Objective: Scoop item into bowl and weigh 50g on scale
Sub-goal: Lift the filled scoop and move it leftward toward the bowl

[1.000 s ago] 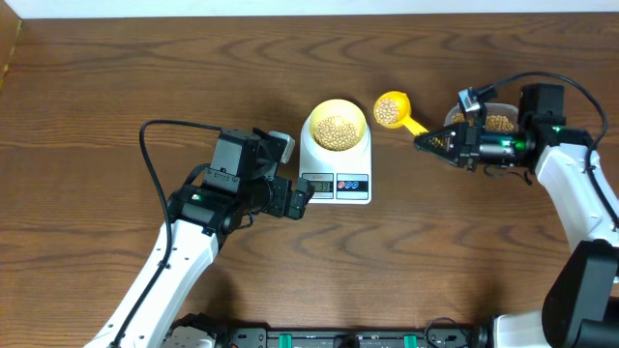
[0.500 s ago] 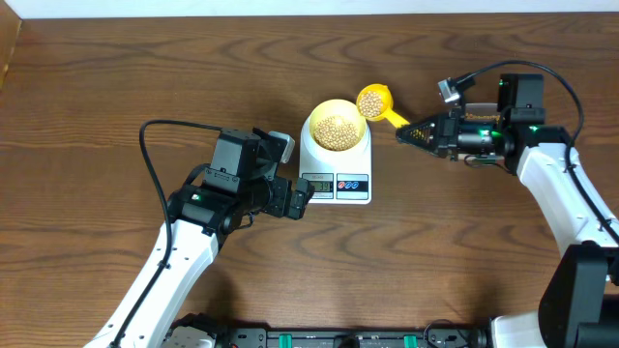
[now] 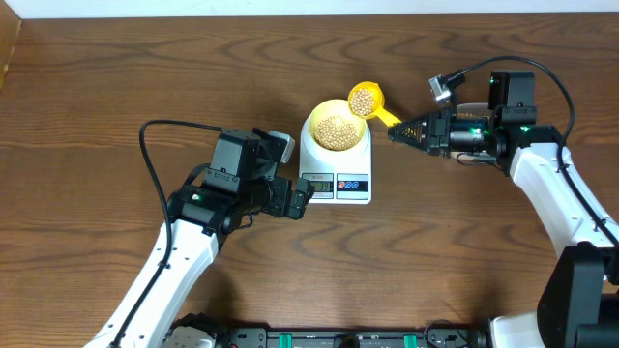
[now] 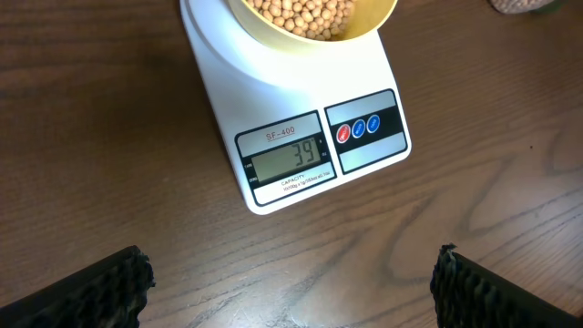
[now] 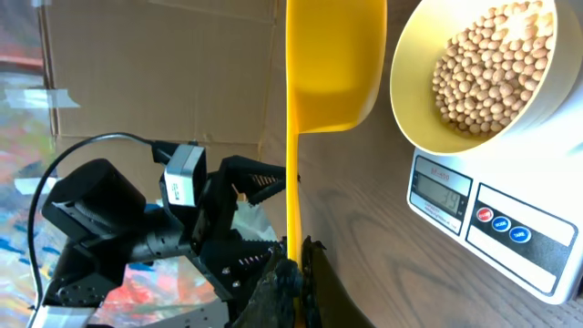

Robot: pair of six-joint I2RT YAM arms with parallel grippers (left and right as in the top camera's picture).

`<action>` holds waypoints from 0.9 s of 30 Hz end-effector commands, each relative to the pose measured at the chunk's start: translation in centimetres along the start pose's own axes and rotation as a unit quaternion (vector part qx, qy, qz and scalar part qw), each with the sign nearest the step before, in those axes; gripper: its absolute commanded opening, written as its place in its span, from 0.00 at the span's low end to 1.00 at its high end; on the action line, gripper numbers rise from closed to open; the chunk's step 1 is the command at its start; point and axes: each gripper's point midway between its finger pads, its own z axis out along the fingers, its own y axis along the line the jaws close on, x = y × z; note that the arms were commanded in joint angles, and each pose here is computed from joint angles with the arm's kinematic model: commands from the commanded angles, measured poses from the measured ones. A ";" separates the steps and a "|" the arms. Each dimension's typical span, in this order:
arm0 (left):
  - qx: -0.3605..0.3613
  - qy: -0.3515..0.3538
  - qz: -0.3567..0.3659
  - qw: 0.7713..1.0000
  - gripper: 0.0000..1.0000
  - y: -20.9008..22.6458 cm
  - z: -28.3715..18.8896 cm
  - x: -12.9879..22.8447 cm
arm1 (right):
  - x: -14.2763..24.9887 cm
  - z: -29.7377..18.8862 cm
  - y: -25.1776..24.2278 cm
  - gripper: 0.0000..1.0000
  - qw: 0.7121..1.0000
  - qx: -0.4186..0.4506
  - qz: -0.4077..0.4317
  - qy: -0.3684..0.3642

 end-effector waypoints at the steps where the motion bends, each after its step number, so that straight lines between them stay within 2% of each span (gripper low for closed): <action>1: -0.005 0.000 0.002 1.000 1.00 0.1 0.1 0.0 | -0.3 0.2 0.0 0.01 1.000 -0.002 0.030 -0.002; 12: -0.005 0.000 0.002 1.000 1.00 0.1 0.1 0.0 | -2.2 0.1 0.5 0.01 0.999 -0.011 0.041 -0.026; 21: -0.005 0.000 0.002 1.000 1.00 0.1 0.1 0.0 | -1.9 0.6 -0.7 0.01 0.997 -0.021 0.073 -0.009; 27: -0.005 0.000 0.002 1.000 1.00 0.1 0.1 0.0 | -2.3 0.5 -0.1 0.01 0.998 -0.034 0.048 -0.010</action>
